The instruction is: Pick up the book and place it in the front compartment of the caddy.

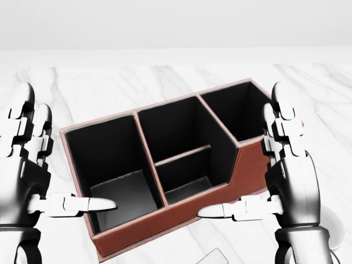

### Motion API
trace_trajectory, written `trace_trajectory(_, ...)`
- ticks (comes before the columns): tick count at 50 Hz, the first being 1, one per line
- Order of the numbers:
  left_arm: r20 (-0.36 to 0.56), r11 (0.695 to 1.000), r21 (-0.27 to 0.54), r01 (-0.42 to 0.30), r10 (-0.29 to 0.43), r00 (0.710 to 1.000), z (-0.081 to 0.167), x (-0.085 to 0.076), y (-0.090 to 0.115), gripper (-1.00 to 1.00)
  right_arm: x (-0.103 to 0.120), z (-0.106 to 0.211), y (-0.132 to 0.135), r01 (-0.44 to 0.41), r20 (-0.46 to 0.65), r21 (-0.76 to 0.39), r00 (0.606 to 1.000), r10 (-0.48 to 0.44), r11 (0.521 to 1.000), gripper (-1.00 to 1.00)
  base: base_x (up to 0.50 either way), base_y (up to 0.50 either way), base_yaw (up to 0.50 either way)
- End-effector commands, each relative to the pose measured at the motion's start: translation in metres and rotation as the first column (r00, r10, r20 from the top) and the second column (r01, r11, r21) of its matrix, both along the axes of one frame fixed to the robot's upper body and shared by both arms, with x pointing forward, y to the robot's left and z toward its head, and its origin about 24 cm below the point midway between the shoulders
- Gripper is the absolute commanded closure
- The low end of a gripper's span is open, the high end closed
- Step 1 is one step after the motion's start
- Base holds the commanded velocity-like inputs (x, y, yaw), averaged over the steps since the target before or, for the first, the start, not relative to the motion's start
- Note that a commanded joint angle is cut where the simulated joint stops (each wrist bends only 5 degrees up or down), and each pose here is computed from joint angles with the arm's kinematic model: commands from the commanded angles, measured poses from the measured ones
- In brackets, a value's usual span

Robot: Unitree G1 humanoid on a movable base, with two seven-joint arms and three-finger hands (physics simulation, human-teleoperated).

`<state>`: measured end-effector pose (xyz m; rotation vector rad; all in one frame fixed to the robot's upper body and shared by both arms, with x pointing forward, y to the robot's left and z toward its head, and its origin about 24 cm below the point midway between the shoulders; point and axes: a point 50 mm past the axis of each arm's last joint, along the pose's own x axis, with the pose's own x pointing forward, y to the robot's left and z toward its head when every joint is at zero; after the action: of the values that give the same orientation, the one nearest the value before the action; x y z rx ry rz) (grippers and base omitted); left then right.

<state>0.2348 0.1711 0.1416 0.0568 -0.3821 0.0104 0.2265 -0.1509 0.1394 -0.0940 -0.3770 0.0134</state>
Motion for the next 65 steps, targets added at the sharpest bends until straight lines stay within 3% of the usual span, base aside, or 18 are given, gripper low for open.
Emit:
trace_trajectory(1, 0.007, 1.0, 0.002, -0.003, 0.003, 1.0, 0.002, 0.001, 0.002, -1.0, 0.0, 0.004, 0.001, 0.011, 0.017, -0.024, 1.0, -0.011, 1.0, -1.0, 0.0, 0.0, 0.0)
trace_trajectory(15, 0.022, 1.0, 0.004, -0.01, 0.01, 1.0, 0.005, 0.002, 0.005, -1.0, 0.001, 0.018, 0.0, 0.041, 0.082, -0.09, 0.996, -0.034, 0.995, -1.0, 0.0, 0.0, 0.0)
trace_trajectory(39, 0.017, 1.0, 0.006, -0.016, 0.016, 1.0, 0.005, 0.004, 0.007, -1.0, -0.006, 0.031, 0.007, 0.013, 0.131, -0.249, 0.991, 0.02, 0.968, -1.0, 0.0, 0.0, 0.0)
trace_trajectory(65, 0.002, 1.0, 0.007, -0.02, 0.02, 1.0, 0.001, 0.006, 0.007, -1.0, -0.033, 0.037, 0.018, -0.028, 0.129, -0.43, 0.987, 0.092, 0.902, -1.0, 0.0, 0.0, 0.0)
